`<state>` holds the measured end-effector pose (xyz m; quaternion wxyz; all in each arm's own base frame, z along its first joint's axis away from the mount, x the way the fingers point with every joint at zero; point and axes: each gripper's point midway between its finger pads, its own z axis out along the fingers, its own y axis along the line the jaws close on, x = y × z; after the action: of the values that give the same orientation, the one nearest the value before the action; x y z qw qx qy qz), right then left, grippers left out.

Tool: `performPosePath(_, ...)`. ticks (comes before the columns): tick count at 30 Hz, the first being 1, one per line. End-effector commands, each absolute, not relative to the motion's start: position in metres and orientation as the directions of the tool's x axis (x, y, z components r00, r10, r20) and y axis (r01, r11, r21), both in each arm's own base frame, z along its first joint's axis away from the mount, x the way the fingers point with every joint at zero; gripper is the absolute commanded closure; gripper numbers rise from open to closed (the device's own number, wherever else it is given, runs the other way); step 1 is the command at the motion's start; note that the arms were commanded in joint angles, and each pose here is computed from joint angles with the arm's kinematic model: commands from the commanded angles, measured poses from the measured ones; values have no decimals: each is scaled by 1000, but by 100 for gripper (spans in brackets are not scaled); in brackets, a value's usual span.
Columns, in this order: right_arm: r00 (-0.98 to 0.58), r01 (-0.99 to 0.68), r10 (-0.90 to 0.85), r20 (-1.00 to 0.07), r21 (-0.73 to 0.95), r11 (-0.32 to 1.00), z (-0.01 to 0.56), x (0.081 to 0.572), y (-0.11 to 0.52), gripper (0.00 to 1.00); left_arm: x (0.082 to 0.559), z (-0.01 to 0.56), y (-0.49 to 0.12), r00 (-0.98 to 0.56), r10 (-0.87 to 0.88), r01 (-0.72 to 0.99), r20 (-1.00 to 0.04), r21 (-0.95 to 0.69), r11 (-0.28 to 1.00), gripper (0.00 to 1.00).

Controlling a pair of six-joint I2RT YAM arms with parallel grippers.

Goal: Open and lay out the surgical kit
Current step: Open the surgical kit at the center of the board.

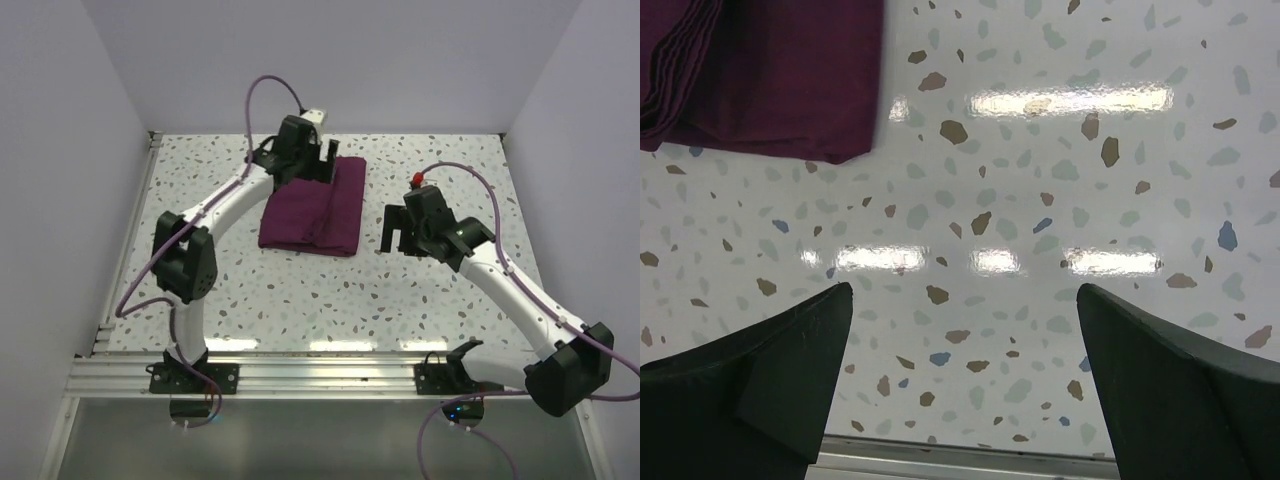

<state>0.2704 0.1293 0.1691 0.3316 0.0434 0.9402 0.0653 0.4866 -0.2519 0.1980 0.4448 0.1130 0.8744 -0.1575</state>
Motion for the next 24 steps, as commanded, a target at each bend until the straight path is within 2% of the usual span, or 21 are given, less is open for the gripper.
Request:
performPosePath(1, -735, 37, 122, -667, 140, 989, 192, 271, 122, 2, 470, 169, -270, -634, 186, 277, -750, 5, 961, 4)
performPosePath(4, -717, 73, 157, -679, 151, 986, 193, 269, 116, 2, 451, 146, -296, -634, 311, 325, -708, 122, 938, 3)
performPosePath(10, -705, 132, 214, -676, 172, 976, 188, 255, 106, 2, 434, 110, -293, -662, 376, 312, -648, 219, 925, 8)
performPosePath(15, -703, 159, 217, -677, 148, 976, 185, 242, 93, 2, 430, 90, -285, -668, 393, 309, -632, 244, 919, 9)
performPosePath(22, -700, 173, 208, -683, 121, 978, 186, 234, 82, 2, 433, 63, -285, -687, 421, 320, -592, 274, 907, 15)
performPosePath(24, -698, 175, 213, -683, 126, 976, 187, 234, 82, 2, 436, 60, -286, -688, 418, 318, -593, 272, 908, 19)
